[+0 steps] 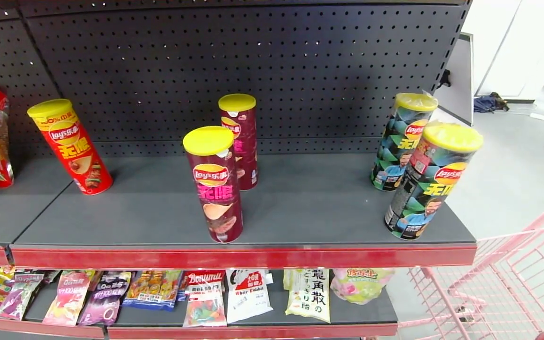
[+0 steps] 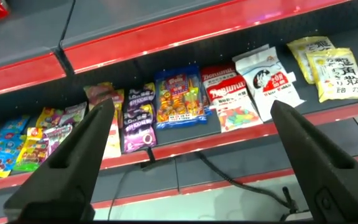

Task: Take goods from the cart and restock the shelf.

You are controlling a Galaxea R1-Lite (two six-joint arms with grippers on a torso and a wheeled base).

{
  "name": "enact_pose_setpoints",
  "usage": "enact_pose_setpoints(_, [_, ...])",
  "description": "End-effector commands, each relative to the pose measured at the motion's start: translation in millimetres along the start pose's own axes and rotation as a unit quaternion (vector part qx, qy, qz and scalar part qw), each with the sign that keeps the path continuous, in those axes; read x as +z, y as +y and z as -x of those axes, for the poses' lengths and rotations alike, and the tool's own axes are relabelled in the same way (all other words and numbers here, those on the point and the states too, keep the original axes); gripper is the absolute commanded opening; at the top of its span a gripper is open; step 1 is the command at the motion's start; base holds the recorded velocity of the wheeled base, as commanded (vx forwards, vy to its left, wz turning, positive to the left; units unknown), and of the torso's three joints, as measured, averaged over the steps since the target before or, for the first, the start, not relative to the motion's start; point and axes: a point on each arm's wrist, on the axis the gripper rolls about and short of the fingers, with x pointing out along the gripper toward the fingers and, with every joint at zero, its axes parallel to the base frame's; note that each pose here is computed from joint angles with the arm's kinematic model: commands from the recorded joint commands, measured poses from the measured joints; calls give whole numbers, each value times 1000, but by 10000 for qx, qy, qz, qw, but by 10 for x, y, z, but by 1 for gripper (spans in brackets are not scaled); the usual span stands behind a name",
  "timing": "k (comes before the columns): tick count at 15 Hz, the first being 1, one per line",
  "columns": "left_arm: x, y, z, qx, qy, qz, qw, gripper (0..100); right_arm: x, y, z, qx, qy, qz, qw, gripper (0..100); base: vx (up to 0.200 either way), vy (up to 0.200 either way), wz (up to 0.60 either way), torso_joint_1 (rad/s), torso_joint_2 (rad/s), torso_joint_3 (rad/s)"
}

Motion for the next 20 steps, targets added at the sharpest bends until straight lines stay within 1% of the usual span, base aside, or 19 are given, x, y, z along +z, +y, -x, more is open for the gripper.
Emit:
enact_pose_setpoints(1, [2, 0, -1, 5, 9, 2, 10000, 100, -30, 4, 27, -8, -78, -1, 10000, 0, 0, 0, 0, 0, 0, 0])
enact_pose_setpoints(9, [2, 0, -1, -10, 5, 8, 10000, 100, -81, 12, 51, 4, -142, -27, 9999, 0, 0, 200, 0, 2, 2, -1])
enact_pose_setpoints(13, [2, 0, -1, -10, 6, 23, 10000, 100, -146, 20, 96, -23, -300, -35, 9995, 0, 0, 200, 0, -1, 5, 1])
enact_pose_setpoints(16, [2, 0, -1, -10, 6, 23, 10000, 100, -134, 17, 114, -74, -369, -42, 9993, 0, 0, 200, 0, 5, 5, -2])
enact_pose_setpoints(20, [2, 0, -1, -2, 7, 33, 10000, 100, -207, 34, 129, 159, -457, -39, 9988, 0, 0, 200, 0, 2, 2, 1])
